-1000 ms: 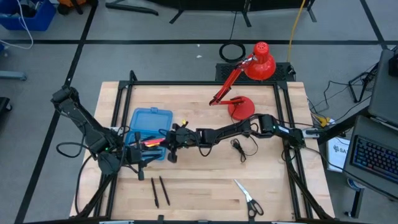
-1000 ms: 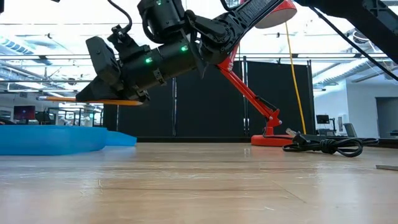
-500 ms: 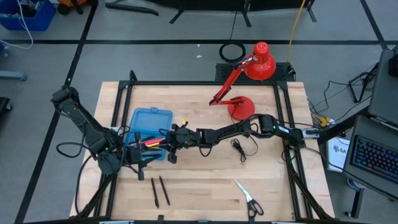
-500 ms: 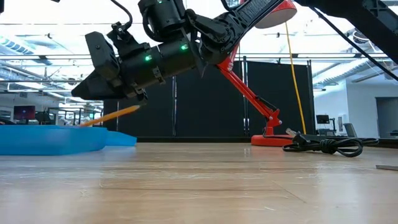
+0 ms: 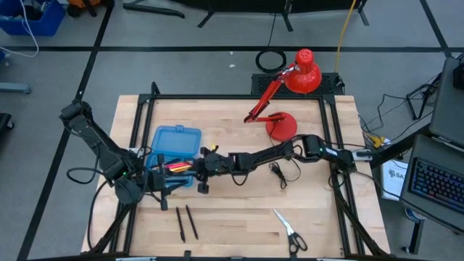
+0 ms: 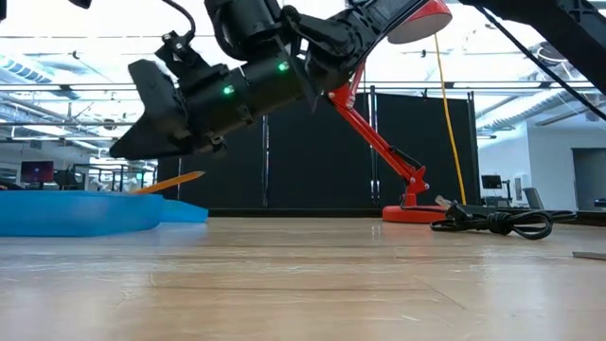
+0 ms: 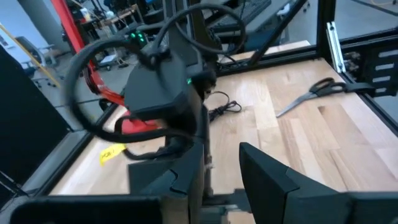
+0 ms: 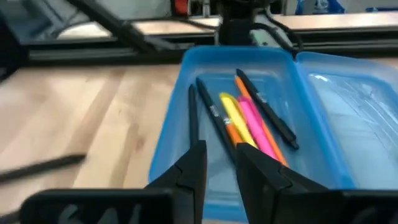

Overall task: Pick & place school supplies into a supply box
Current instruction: Put the yellow pencil into the blue supply box

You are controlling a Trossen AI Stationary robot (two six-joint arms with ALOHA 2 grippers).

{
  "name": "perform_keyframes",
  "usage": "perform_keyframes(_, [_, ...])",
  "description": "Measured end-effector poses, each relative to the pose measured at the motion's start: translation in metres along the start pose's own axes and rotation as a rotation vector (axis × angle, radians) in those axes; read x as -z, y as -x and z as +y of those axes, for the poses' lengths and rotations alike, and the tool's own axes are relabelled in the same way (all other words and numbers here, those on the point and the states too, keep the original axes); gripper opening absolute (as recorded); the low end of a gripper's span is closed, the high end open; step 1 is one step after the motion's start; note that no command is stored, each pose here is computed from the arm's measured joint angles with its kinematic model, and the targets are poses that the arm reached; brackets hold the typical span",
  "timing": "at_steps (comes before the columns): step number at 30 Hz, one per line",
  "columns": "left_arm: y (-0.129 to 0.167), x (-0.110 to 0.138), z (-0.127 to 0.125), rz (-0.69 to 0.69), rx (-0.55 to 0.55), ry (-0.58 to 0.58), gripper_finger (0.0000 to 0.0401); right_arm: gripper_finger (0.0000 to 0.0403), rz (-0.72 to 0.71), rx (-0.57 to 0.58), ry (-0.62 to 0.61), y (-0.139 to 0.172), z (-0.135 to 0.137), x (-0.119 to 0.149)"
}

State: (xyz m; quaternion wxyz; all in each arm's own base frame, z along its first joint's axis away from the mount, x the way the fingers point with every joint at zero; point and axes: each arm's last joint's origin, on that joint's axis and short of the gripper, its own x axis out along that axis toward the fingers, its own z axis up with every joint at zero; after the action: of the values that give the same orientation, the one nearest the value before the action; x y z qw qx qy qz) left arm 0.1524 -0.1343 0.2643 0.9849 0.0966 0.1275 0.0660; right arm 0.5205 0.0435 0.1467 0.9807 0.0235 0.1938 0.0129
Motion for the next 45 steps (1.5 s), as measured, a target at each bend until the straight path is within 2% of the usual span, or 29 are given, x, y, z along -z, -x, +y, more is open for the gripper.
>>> perform_keyframes(4, [0.0, 0.001, 0.0, 0.012, 0.012, 0.008, 0.0106, 0.0053, -0.001, 0.167, 0.116, 0.002, 0.015, 0.002])
perform_keyframes(11, [0.0, 0.002, -0.001, 0.013, 0.016, 0.014, 0.0106, 0.0004, -0.028, 0.582, 0.24, 0.012, 0.046, 0.001])
perform_keyframes(14, [0.0, 0.002, -0.001, 0.013, 0.016, 0.015, 0.0106, 0.0002, -0.032, 0.795, 0.224, 0.019, 0.061, 0.003])
perform_keyframes(17, [0.0, 0.002, -0.001, 0.013, 0.016, 0.016, 0.0106, 0.0001, -0.033, 0.911, 0.185, 0.025, 0.074, 0.01])
perform_keyframes(25, [0.0, 0.001, -0.001, 0.008, 0.016, 0.033, 0.0106, 0.0, -0.036, 0.908, 0.032, 0.033, 0.095, 0.029])
perform_keyframes(30, [0.0, 0.001, 0.0, 0.008, 0.014, 0.037, 0.0106, 0.0, -0.018, 0.811, -0.061, 0.028, 0.085, 0.029])
perform_keyframes(35, [0.0, 0.001, -0.001, 0.008, 0.014, 0.038, 0.0106, 0.0, -0.007, 0.804, -0.083, 0.023, 0.073, 0.03])
perform_keyframes(41, [0.0, 0.001, 0.0, 0.009, 0.013, 0.027, 0.0106, 0.0, -0.022, 0.583, -0.128, 0.016, 0.068, 0.033])
perform_keyframes(45, [0.0, 0.001, 0.0, 0.009, 0.014, 0.027, 0.0106, 0.0, -0.072, 0.67, -0.13, 0.019, 0.064, 0.041])
